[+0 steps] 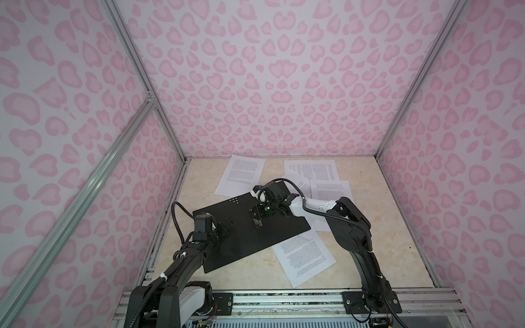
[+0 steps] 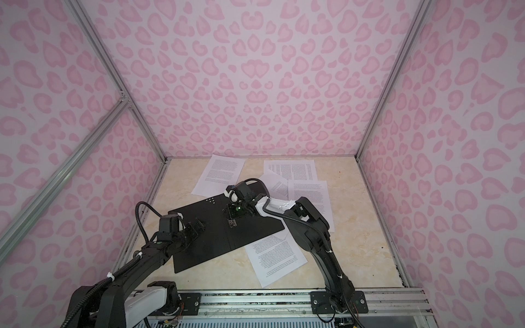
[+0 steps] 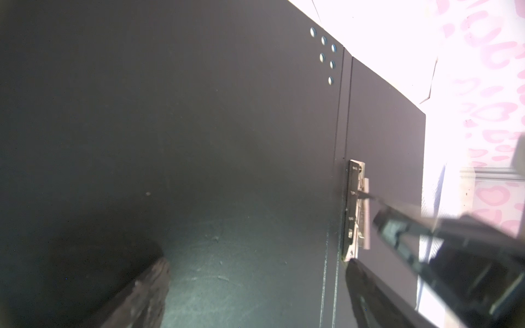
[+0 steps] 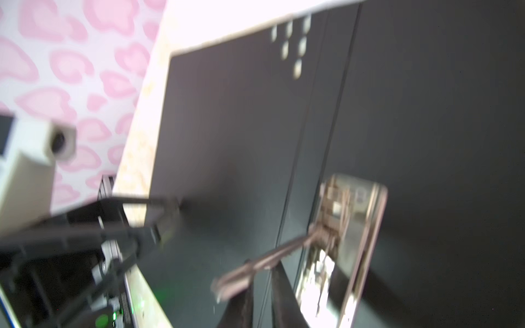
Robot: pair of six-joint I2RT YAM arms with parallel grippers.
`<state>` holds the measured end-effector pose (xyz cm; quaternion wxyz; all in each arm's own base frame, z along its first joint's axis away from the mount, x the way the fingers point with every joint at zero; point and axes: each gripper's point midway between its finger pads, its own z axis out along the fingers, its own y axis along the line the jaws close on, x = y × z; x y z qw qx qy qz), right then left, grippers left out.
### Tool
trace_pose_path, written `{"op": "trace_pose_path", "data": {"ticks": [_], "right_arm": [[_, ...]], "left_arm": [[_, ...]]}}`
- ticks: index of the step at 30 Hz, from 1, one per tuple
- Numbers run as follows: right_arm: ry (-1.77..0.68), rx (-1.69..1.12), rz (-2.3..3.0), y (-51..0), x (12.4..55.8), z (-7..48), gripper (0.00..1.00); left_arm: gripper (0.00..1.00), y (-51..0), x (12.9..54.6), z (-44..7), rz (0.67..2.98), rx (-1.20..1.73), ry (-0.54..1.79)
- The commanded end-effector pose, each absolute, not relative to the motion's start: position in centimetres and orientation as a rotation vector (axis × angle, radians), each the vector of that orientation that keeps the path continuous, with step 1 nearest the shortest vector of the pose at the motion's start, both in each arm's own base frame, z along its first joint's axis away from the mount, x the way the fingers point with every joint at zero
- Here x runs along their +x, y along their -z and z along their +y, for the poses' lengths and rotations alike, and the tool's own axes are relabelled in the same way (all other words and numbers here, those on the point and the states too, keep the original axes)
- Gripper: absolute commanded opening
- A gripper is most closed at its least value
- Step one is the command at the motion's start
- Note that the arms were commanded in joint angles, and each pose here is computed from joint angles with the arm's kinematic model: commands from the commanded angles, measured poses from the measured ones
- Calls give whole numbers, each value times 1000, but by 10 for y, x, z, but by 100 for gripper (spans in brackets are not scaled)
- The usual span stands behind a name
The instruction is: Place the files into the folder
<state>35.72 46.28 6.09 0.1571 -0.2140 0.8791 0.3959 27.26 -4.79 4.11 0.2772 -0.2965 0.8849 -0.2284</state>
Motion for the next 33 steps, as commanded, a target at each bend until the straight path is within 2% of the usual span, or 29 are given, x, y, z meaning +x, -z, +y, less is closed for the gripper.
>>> {"op": "trace_pose_path", "data": {"ticks": [1,7,11,15,20,27,33], "right_arm": [[-1096,-643,2583,-39,373,459,15],[-1130,-652,2605,-35,397,472,17],[-1142,-679,2532,-67,395,475,28],[-1068,-673,2485,-95,391,461,45],[-818,-625,2556,-78,386,422,55],[-850,-651,2598,-51,365,425,57],[-936,-665,2607,-43,351,445,50]], "left_arm": [[98,-25,254,-42,2457,-857,548],[98,-26,254,-42,2455,-852,546],[98,-29,255,-41,2445,-844,551],[98,-33,256,-44,2438,-824,573],[98,-48,261,-54,2396,-755,656],[97,-77,266,-69,2300,-636,760],[97,-79,266,-71,2295,-620,761]]}}
